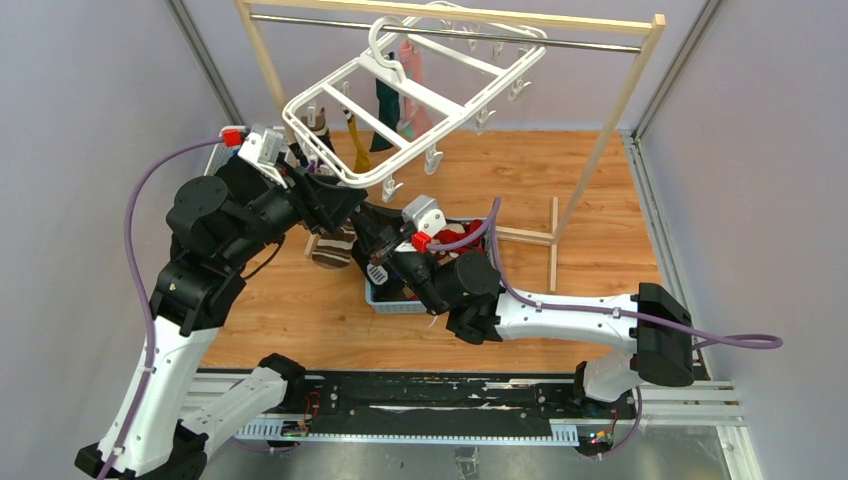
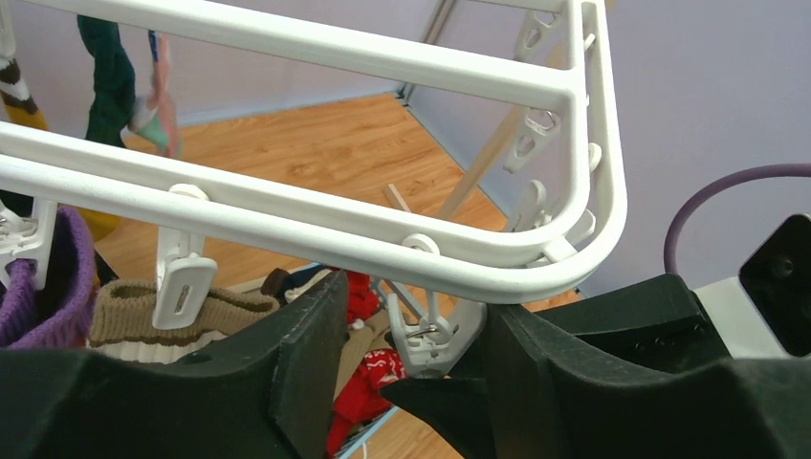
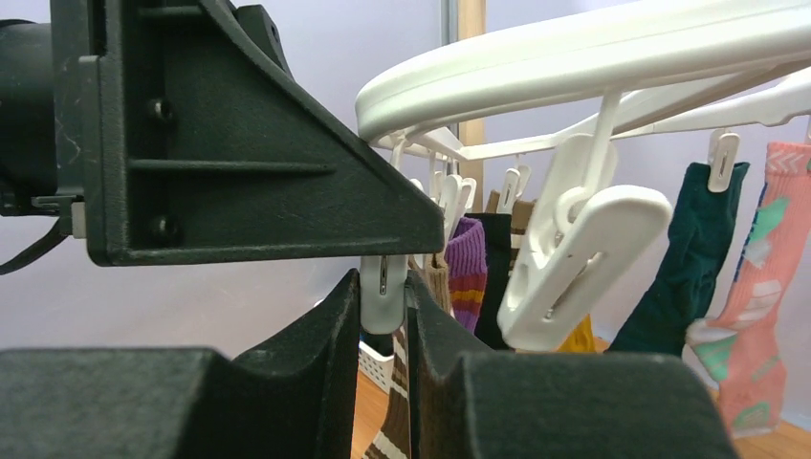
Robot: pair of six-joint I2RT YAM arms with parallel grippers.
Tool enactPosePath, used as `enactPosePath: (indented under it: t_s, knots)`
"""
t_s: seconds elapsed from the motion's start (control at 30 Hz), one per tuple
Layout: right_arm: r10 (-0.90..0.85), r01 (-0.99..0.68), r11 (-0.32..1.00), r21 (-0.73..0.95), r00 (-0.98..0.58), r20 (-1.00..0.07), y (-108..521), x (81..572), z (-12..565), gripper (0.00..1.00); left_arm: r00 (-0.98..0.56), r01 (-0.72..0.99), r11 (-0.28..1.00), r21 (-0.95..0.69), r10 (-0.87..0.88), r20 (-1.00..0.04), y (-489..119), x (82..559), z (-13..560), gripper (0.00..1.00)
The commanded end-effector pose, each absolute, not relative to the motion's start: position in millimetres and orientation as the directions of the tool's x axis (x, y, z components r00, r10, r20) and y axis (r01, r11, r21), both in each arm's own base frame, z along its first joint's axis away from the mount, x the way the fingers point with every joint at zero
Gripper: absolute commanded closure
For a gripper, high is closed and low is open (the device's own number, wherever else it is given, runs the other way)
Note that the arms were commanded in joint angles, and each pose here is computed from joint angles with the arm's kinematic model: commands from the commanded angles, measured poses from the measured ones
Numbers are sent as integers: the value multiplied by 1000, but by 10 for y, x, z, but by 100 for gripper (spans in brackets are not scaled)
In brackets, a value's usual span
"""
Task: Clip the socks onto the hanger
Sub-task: Open the clamp at the hanger.
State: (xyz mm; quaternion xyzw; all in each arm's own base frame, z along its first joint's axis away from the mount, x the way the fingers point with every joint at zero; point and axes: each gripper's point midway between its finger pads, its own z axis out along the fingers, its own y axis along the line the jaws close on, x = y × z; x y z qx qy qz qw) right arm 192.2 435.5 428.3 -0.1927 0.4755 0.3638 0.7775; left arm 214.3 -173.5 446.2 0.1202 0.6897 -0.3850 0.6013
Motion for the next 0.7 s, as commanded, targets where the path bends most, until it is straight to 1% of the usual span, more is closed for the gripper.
enactPosePath:
  t_s: [0.0,0.1,0.13,0.2,0.23,0.27,0.33,0.4,0.47,0.53,0.67]
  knots:
    - [371,-760,649,11,304,-877,4437,1791,4358,100,-220,613,697,-373,-304,-927,-1692,2200,4509,46]
    - [365,-759,651,8,304,-880,4443,1793,4348,100,-210,612,696,-376,-316,-925,-1688,2208,4553,54]
    - [361,-758,652,6,303,-882,4448,1795,4334,100,-205,612,696,-377,-320,-925,-1685,2210,4568,58]
    - [359,-758,652,6,302,-883,4448,1792,4330,100,-194,606,700,-377,-329,-924,-1667,2215,4599,70]
    - [357,-758,652,6,300,-885,4446,1792,4321,96,-192,601,704,-379,-333,-923,-1656,2220,4602,78]
    - [357,-758,652,8,298,-885,4434,1792,4318,89,-188,595,709,-379,-336,-923,-1640,2222,4606,88]
    - [354,-747,664,22,289,-889,4373,1814,4301,71,-182,588,716,-377,-337,-924,-1618,2222,4599,99]
    - [340,-740,672,27,276,-899,4273,1813,4226,58,-184,587,719,-373,-330,-926,-1612,2211,4586,100]
    - [334,-740,672,35,260,-906,4138,1800,4164,49,-186,583,725,-366,-320,-929,-1600,2204,4582,100]
    - [318,-740,672,40,239,-917,3983,1778,4064,45,-188,575,734,-360,-310,-932,-1579,2199,4590,100]
    - [278,-716,694,76,169,-946,3565,1810,3745,44,-168,578,745,-332,-290,-942,-1544,2165,4652,100]
